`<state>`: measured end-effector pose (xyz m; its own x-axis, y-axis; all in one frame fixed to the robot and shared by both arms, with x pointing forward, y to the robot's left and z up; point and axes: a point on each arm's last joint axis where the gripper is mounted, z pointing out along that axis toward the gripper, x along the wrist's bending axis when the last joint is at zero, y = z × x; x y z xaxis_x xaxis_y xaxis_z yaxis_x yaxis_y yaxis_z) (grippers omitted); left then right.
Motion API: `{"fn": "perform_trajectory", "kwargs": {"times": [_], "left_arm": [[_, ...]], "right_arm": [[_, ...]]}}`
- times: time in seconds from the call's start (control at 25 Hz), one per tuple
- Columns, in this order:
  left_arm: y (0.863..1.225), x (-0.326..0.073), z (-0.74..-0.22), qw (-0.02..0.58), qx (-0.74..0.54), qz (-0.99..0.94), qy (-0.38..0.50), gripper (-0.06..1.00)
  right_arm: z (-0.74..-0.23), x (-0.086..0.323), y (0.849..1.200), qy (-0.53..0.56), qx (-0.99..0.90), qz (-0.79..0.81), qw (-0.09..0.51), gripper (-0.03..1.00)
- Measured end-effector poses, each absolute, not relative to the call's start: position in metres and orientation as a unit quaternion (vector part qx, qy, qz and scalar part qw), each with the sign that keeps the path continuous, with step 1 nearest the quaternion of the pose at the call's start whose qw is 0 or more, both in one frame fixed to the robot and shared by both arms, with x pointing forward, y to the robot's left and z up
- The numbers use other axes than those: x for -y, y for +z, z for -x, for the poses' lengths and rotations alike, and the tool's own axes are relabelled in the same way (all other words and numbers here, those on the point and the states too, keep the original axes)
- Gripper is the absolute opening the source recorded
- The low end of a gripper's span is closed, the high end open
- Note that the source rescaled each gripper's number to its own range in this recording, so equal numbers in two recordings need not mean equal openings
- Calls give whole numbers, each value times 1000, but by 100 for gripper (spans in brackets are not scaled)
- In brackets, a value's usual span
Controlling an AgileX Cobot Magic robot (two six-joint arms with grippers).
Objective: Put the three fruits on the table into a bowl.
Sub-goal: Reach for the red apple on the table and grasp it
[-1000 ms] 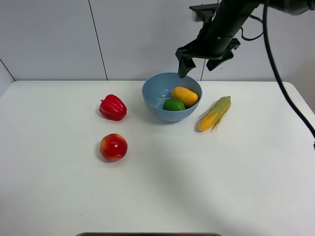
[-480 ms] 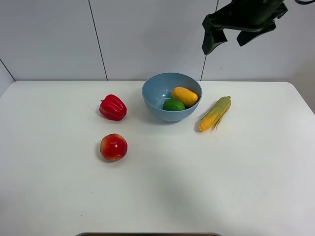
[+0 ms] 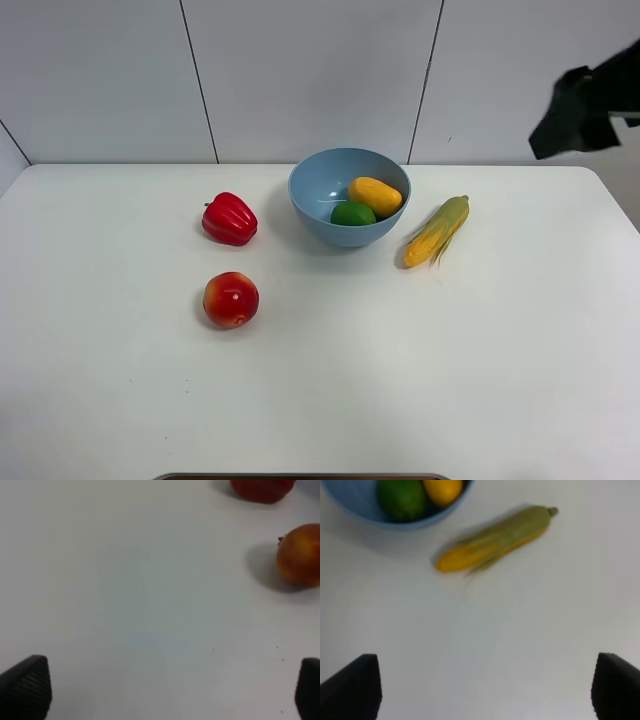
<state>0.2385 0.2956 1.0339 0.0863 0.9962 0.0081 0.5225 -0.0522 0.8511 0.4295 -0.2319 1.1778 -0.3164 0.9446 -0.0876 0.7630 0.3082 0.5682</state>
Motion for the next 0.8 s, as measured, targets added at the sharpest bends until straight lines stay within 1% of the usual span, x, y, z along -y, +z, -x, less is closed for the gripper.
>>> {"fn": "perform_trajectory", "kwargs": {"times": [0.2, 0.44, 0.6, 0.8], "left_arm": [[1034, -296, -238, 357, -589, -645, 332, 100], [1034, -296, -238, 357, -589, -645, 332, 100], [1034, -296, -238, 357, -589, -645, 332, 100], [1034, -296, -238, 357, -589, -645, 332, 100]], "right_arm": [[-366, 264, 1173, 259, -744, -565, 245, 67], [-306, 299, 1147, 289, -665, -616, 308, 67], [-275, 306, 1120, 304, -618, -642, 337, 67], [-253, 303, 1084, 329, -587, -655, 344, 67]]}}
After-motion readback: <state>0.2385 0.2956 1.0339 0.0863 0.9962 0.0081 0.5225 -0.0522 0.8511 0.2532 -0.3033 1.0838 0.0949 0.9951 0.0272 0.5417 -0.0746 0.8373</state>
